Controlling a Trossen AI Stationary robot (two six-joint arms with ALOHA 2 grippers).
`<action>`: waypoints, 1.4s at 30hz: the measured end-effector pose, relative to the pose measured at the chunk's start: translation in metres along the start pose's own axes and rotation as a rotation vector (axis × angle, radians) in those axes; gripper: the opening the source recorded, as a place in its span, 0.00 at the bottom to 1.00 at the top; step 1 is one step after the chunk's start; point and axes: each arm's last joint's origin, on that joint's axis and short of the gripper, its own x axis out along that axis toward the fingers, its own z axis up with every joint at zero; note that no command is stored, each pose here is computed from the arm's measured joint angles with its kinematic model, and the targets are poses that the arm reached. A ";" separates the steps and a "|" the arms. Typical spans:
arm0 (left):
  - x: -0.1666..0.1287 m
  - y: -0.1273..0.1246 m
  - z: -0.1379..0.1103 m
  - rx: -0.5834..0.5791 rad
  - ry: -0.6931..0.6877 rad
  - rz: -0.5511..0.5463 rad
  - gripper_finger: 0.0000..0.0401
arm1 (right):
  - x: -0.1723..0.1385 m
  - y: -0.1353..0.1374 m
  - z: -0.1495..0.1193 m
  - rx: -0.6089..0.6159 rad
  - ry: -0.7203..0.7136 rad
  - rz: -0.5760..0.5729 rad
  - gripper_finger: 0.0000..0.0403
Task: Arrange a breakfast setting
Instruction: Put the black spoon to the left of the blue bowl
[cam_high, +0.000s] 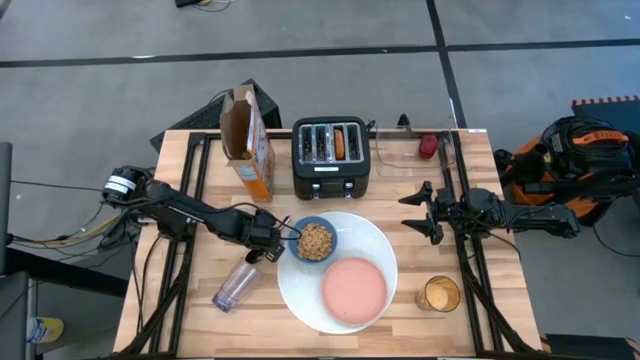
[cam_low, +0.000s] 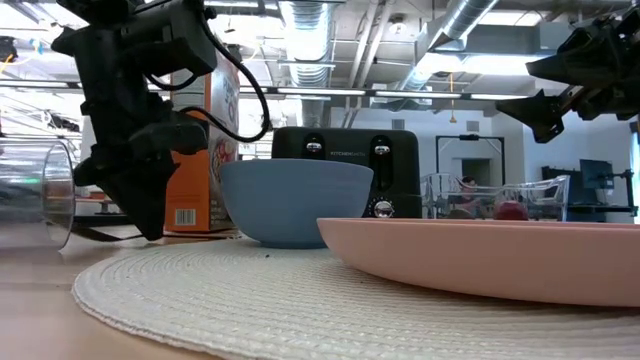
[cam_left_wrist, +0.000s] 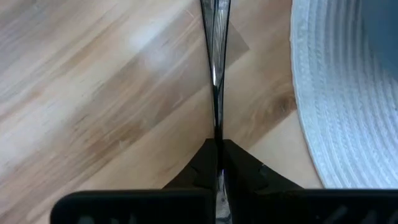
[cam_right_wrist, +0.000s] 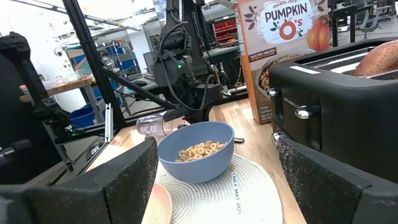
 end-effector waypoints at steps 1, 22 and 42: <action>-0.001 0.000 0.000 -0.001 -0.001 -0.001 0.00 | 0.000 0.000 0.000 0.000 0.000 0.000 0.88; -0.032 -0.019 0.020 -0.105 -0.077 0.046 0.00 | 0.000 0.000 0.000 0.000 0.000 0.000 0.88; -0.042 -0.032 0.023 -0.345 -0.106 -0.021 0.00 | 0.000 0.000 0.000 0.000 0.001 0.000 0.88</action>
